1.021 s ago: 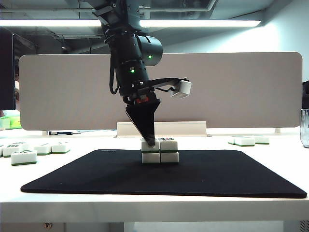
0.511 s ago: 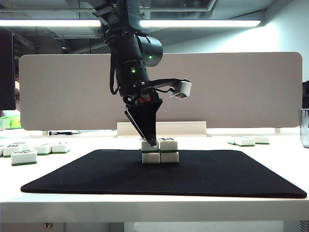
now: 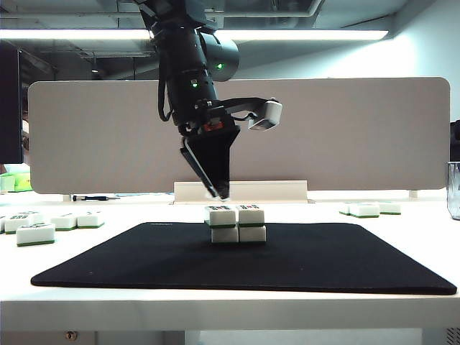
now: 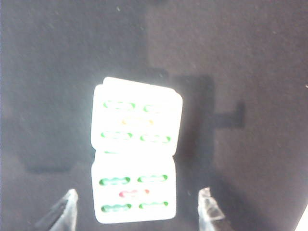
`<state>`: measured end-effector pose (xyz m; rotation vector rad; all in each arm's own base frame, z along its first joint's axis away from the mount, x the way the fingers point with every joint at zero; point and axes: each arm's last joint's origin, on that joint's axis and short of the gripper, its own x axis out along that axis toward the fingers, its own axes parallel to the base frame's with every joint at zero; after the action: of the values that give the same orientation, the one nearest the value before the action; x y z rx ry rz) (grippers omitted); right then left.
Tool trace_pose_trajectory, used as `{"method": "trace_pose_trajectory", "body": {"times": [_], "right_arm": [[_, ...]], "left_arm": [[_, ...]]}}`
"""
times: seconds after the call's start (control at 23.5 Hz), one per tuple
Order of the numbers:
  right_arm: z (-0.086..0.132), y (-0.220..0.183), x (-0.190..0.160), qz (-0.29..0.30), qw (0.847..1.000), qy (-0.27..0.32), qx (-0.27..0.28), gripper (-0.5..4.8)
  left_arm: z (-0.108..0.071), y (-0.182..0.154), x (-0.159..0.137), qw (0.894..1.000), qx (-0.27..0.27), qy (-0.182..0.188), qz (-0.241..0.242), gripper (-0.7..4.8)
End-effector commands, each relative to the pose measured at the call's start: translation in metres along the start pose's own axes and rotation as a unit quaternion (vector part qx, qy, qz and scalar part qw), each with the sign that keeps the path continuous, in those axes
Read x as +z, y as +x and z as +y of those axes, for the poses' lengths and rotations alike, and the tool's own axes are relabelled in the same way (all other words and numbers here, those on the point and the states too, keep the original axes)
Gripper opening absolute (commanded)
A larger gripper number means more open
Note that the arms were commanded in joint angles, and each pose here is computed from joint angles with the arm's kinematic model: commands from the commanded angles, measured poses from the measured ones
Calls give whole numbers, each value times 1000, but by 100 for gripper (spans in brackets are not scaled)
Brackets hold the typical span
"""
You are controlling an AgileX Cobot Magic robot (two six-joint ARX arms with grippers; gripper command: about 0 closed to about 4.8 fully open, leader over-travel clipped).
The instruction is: Arrange four mahjong tiles into a neat stack, creating two layers of paired tiles.
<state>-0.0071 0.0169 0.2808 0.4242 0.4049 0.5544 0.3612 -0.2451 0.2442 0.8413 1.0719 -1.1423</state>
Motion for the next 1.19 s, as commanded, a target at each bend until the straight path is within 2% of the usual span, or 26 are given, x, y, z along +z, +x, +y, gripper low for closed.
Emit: {"method": "trace_pose_trajectory", "body": {"times": [0.04,0.17,0.26,0.34,0.64,0.98,1.06,1.19], "right_arm": [[2,-2,0,-10,1000,-10,3,-1],[2,-2,0,-10,1000,-9,3,-1],[2,-2,0,-10,1000,-9,3,-1],[2,-2,0,-10,1000,-9,3,-1],[2,-2,0,-10,1000,-9,3,-1],[2,-2,0,-10,1000,-9,3,-1],[2,-2,0,-10,1000,-9,3,-1],[2,-2,0,-10,1000,-9,3,-1]], "left_arm": [[1,-5,-5,995,63,-39,66,322],[4,-6,-10,988,82,-103,79,315],[7,-3,-8,986,88,-121,70,273],[9,1,-7,985,93,-131,62,273],[10,4,-7,983,91,-143,66,273],[12,5,-3,985,89,-142,38,273],[11,4,-5,983,92,-152,51,273],[5,-6,-11,977,95,-154,112,273]]}}
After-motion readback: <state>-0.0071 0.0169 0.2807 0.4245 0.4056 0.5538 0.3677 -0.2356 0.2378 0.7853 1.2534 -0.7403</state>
